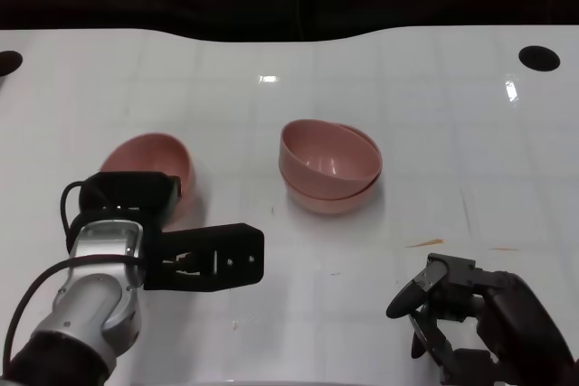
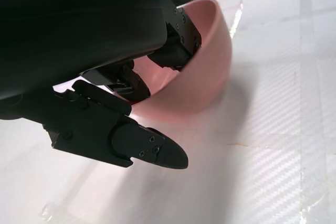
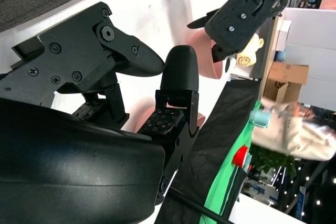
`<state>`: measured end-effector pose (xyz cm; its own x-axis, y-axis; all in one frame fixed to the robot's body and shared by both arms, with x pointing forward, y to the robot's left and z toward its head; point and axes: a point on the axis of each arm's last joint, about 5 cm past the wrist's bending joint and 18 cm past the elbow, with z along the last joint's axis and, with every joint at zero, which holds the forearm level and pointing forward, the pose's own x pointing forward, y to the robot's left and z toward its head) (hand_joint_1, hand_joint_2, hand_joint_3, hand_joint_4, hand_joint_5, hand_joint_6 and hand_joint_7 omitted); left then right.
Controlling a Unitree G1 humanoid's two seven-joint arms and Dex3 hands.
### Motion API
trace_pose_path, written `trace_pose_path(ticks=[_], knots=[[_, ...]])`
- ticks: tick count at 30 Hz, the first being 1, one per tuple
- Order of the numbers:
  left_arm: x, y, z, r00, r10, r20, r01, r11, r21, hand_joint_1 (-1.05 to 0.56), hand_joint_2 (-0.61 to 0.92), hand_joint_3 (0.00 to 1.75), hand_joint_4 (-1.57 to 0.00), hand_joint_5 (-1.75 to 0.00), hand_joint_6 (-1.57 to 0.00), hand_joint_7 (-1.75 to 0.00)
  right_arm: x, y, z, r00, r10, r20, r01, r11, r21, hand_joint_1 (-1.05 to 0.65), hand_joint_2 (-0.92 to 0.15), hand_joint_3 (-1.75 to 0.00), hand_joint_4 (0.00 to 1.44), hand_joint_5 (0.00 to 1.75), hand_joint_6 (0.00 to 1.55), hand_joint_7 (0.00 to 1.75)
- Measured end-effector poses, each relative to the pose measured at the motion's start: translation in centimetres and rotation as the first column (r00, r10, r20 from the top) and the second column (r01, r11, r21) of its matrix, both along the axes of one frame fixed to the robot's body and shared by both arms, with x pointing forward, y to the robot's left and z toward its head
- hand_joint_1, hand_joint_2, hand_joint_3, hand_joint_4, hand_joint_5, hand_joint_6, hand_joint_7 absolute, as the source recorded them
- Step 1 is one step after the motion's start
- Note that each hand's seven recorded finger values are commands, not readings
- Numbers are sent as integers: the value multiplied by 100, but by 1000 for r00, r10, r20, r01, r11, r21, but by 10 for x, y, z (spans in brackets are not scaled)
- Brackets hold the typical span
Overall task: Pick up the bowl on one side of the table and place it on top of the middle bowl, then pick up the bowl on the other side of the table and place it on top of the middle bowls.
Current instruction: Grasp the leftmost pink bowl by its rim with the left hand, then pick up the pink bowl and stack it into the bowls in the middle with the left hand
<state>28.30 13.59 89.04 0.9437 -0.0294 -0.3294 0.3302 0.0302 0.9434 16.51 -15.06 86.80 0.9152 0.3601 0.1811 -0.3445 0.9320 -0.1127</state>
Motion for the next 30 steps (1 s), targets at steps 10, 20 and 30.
trace_pose_path(ticks=[10,20,30], knots=[[-2,7,-22,968,-84,239,113,987,-113,-37,92,24,-83,-174,-66,-112,0,0,0,1000,-6,-2,6,1000,-2,-21,-62,-97,81,151,80,118],[5,6,14,880,-124,459,206,970,-132,-32,92,13,-86,-175,-72,-107,1,0,-2,1000,-9,-6,9,1000,0,-20,-60,-99,82,149,81,117],[7,-9,63,793,-233,563,365,922,-132,-29,91,10,-85,-175,-76,-130,1,-1,-2,1000,-13,-5,13,1000,-4,-21,-61,-96,83,148,81,116]])
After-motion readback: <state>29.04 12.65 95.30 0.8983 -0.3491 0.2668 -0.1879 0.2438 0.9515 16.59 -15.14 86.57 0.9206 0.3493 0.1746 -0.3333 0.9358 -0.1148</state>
